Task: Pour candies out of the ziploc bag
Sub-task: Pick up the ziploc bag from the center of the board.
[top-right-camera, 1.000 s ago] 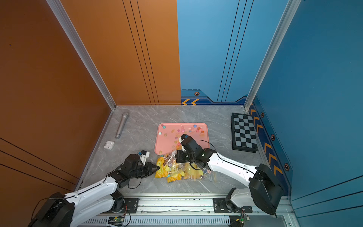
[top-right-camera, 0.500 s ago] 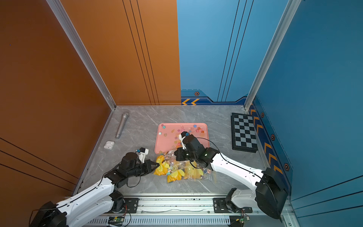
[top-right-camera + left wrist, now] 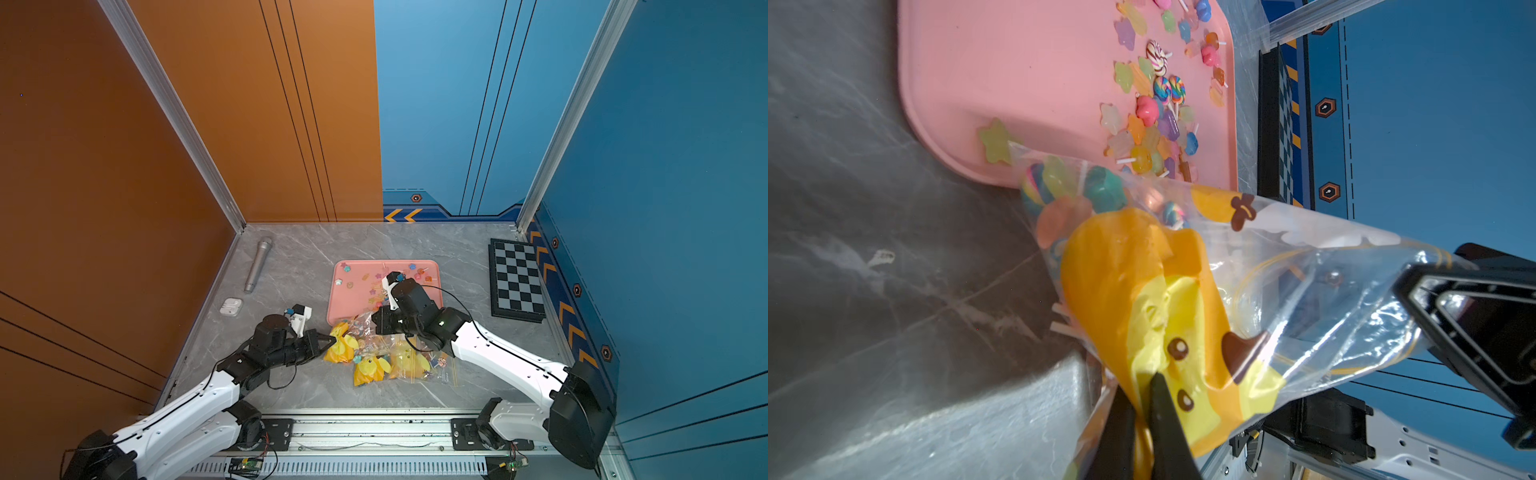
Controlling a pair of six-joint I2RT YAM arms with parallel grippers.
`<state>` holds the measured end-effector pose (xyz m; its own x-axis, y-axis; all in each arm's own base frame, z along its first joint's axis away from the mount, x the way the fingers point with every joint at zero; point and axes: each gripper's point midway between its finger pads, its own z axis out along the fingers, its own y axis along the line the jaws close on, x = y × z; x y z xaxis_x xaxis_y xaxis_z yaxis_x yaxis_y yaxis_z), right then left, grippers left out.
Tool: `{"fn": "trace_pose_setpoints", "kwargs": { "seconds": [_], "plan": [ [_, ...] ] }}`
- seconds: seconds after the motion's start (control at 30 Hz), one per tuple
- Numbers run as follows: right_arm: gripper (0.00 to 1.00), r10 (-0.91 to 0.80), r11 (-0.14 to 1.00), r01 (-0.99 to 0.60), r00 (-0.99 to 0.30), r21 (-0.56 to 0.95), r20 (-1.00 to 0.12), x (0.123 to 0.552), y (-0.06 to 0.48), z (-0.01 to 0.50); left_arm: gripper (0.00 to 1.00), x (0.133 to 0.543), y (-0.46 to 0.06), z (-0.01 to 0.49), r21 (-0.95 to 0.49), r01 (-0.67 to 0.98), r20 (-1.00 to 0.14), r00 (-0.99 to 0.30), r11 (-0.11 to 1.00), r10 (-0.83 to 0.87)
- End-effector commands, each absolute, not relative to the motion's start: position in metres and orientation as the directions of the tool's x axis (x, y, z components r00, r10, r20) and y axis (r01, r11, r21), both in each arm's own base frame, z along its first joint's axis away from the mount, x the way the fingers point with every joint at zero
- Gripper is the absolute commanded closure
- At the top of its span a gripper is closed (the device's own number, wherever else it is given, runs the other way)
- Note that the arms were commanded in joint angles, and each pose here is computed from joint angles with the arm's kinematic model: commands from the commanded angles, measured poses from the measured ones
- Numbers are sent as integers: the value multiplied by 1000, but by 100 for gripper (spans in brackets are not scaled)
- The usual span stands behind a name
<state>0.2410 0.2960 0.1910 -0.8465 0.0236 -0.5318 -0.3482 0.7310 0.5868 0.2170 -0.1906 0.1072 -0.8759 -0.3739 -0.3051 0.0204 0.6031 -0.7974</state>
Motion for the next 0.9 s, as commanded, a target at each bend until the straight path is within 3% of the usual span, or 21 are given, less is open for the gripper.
{"fn": "trace_pose_setpoints", "kwargs": {
  "seconds": [0.0, 0.87],
  "plan": [
    [100, 37, 709, -386, -816, 590, -577, 245, 293, 220, 100, 233, -191, 128, -799, 63, -361, -846, 599, -392],
    [100, 60, 700, -413, -779, 582, -624, 273, 287, 252, 100, 276, -202, 172, -808, 129, -424, -806, 575, -414]
  ]
}}
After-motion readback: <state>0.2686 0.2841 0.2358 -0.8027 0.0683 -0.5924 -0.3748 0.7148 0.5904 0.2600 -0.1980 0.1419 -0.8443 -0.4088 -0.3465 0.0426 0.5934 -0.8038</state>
